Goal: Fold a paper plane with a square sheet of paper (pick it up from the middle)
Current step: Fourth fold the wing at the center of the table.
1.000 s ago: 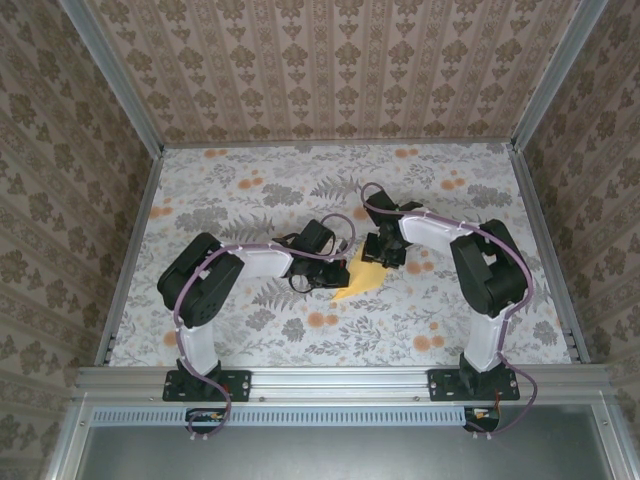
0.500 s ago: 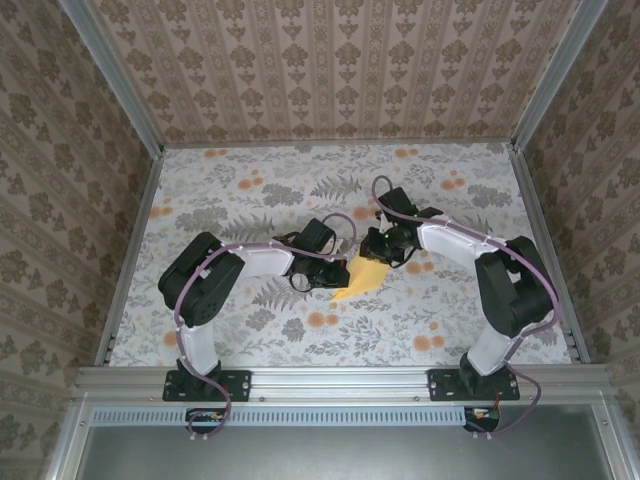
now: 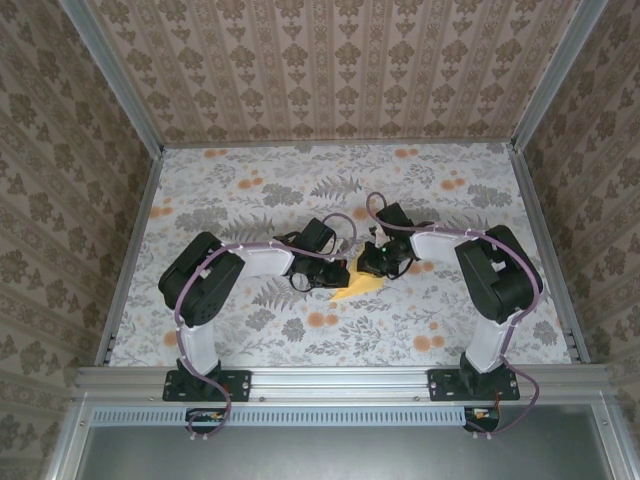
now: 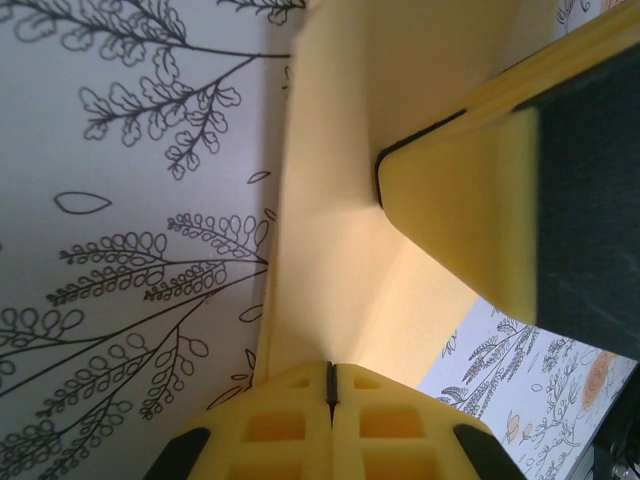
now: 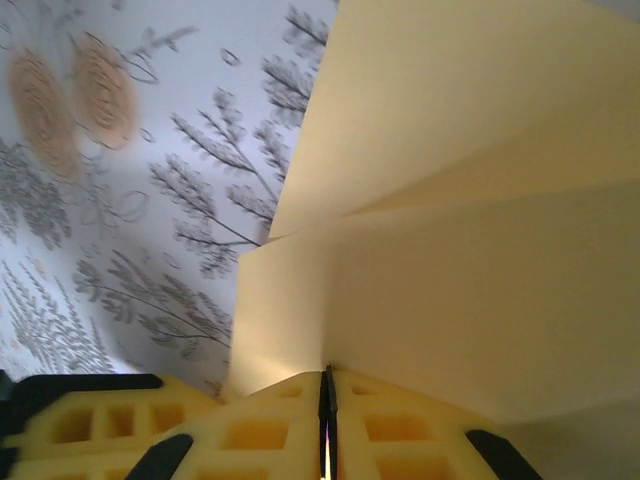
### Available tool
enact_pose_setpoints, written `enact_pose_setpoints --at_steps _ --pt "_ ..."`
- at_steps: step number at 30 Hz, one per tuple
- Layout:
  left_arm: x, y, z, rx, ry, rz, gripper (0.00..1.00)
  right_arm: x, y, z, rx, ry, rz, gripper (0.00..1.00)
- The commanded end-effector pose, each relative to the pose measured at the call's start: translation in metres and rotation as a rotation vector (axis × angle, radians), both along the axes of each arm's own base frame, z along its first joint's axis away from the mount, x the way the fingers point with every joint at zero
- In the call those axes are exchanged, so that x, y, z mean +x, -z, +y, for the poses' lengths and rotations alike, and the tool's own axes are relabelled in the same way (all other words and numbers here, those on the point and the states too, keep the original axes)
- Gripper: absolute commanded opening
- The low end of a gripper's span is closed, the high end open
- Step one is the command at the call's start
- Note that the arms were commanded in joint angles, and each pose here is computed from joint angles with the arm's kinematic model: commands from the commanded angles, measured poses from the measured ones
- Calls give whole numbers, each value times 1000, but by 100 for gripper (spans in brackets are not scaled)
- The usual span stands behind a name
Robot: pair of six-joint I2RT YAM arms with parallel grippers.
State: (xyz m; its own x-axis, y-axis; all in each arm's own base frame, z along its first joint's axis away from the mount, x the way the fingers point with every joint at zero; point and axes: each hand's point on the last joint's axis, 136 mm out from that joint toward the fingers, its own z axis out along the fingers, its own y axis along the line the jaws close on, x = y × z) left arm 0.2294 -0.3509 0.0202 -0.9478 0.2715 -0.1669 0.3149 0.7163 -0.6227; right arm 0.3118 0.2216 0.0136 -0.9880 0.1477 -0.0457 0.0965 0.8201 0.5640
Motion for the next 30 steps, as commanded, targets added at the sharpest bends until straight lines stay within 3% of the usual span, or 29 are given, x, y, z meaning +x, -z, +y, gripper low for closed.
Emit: enact_pose_setpoints --at_steps 1,6,15,22,30 --pt "-21 35 27 145 1 92 0 -8 15 -8 -16 -25 10 12" --pt "-17 28 21 115 4 74 0 -15 30 -19 -40 -19 37 11" --pt "11 -36 -17 -99 9 -68 4 -14 34 -12 -6 -91 -2 8" --pt "8 -18 -16 -77 -2 -25 5 -16 33 -7 27 -124 -20 8" --pt "0 10 1 37 -12 31 1 -15 30 -7 41 -133 -36 7"
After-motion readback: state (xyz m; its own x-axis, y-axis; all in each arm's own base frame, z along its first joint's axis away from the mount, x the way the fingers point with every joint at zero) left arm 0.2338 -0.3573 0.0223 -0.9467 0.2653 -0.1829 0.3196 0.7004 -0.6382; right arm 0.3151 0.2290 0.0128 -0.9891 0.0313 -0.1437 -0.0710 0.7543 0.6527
